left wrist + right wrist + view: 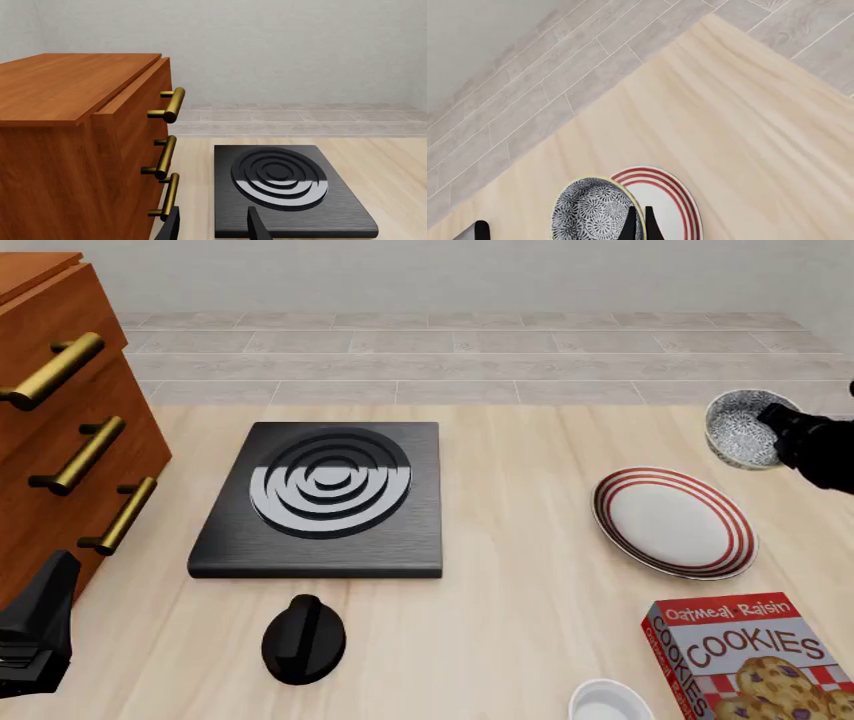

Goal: Pick the akita bowl on the cookies box and place it on the plate.

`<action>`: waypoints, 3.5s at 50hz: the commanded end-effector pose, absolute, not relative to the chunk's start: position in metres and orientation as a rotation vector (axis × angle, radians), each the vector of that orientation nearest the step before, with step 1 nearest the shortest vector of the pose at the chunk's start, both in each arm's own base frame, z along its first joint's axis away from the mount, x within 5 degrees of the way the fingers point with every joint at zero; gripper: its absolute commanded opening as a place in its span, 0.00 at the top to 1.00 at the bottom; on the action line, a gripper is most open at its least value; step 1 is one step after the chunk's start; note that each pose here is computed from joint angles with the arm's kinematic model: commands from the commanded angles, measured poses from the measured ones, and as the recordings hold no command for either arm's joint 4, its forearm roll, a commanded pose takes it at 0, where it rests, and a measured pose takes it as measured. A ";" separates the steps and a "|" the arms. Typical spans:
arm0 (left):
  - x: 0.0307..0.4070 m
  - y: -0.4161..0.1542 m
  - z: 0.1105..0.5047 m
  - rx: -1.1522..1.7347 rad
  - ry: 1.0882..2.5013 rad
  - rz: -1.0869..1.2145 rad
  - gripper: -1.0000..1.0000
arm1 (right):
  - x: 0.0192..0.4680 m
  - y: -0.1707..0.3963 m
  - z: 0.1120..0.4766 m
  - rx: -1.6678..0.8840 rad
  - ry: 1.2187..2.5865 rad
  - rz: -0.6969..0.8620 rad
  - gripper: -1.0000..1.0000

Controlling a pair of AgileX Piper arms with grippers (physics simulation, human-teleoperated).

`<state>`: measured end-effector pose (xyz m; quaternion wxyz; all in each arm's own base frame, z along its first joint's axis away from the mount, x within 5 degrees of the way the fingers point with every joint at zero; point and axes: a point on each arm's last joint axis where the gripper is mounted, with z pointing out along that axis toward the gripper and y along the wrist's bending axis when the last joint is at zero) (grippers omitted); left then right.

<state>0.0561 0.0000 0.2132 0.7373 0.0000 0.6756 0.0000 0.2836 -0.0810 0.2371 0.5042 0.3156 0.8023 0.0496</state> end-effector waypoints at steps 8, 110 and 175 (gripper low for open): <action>0.056 0.000 0.213 0.000 1.484 0.000 0.00 | 0.290 -0.091 0.217 0.798 1.959 0.101 1.00; 0.056 0.000 0.213 0.000 1.484 0.000 0.00 | 0.314 -0.080 0.159 0.666 2.143 0.055 1.00; 0.056 0.000 0.213 0.000 1.484 0.000 0.00 | 0.323 -0.080 0.138 0.644 2.186 0.046 1.00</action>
